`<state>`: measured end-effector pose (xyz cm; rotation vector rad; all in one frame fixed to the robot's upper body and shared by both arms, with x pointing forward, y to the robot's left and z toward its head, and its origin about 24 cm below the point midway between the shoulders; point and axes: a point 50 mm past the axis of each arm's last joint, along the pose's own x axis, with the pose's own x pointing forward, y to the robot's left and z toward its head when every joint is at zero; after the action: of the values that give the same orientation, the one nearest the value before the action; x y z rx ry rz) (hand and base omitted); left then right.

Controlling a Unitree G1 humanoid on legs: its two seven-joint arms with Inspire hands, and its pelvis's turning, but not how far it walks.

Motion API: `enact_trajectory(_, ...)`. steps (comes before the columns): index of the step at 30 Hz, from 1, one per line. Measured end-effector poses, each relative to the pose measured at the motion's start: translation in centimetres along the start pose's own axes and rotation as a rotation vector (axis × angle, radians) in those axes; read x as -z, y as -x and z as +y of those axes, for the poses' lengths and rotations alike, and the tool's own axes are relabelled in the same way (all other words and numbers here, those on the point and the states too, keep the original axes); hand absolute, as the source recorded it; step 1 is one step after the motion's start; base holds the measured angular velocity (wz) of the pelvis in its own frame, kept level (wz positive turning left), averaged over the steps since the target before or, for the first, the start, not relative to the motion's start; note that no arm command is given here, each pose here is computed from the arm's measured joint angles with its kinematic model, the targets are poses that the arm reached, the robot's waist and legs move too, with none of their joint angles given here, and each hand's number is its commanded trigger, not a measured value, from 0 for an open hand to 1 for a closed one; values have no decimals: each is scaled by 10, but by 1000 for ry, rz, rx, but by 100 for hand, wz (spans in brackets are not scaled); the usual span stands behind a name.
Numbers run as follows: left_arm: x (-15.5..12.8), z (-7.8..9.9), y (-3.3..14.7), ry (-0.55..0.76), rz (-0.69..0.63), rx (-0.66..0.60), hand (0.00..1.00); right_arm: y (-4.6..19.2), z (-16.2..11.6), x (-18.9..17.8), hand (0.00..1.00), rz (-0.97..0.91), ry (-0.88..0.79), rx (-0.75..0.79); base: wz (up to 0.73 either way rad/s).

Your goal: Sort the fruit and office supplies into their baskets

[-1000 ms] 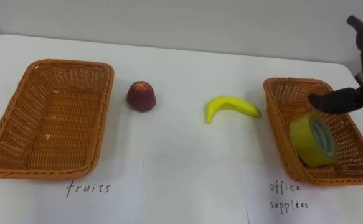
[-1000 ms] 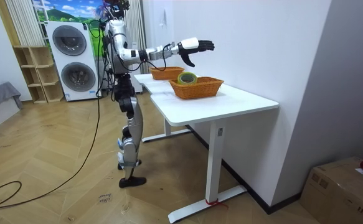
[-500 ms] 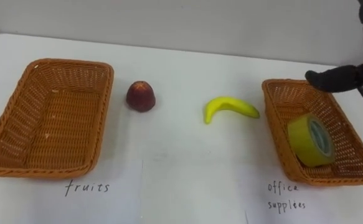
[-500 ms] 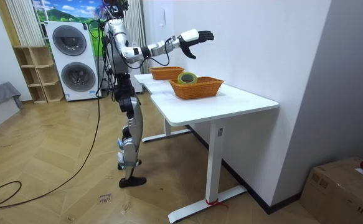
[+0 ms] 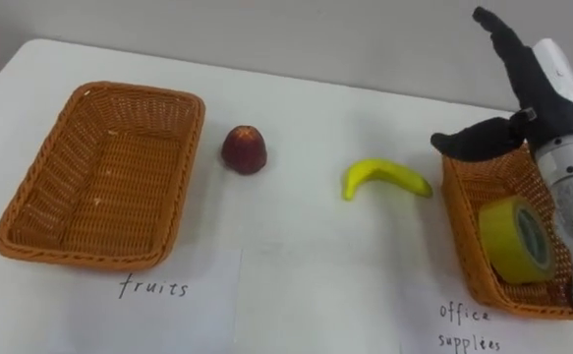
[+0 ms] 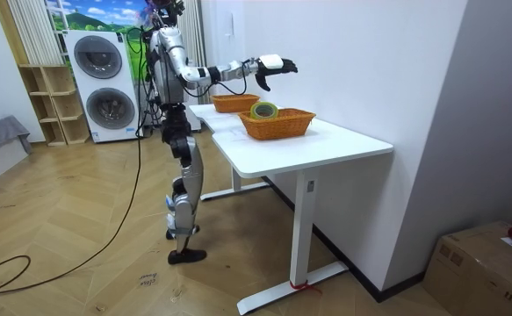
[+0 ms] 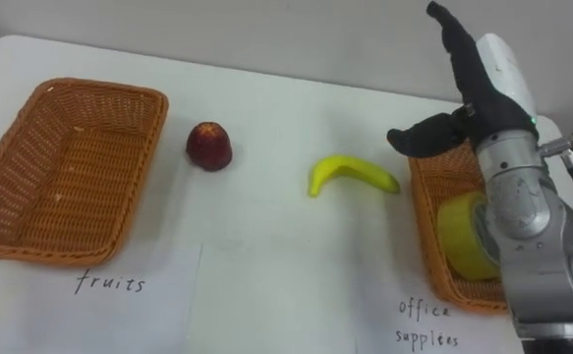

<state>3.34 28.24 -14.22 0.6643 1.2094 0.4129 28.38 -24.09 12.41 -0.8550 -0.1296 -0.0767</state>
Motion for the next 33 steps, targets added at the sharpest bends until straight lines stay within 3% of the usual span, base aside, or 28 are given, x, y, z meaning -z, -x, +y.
enact_trajectory(33, -6, 2, -4, -24, -8, 25, 0, -1, 48, -2, 0, -11, 171, -261, 3)
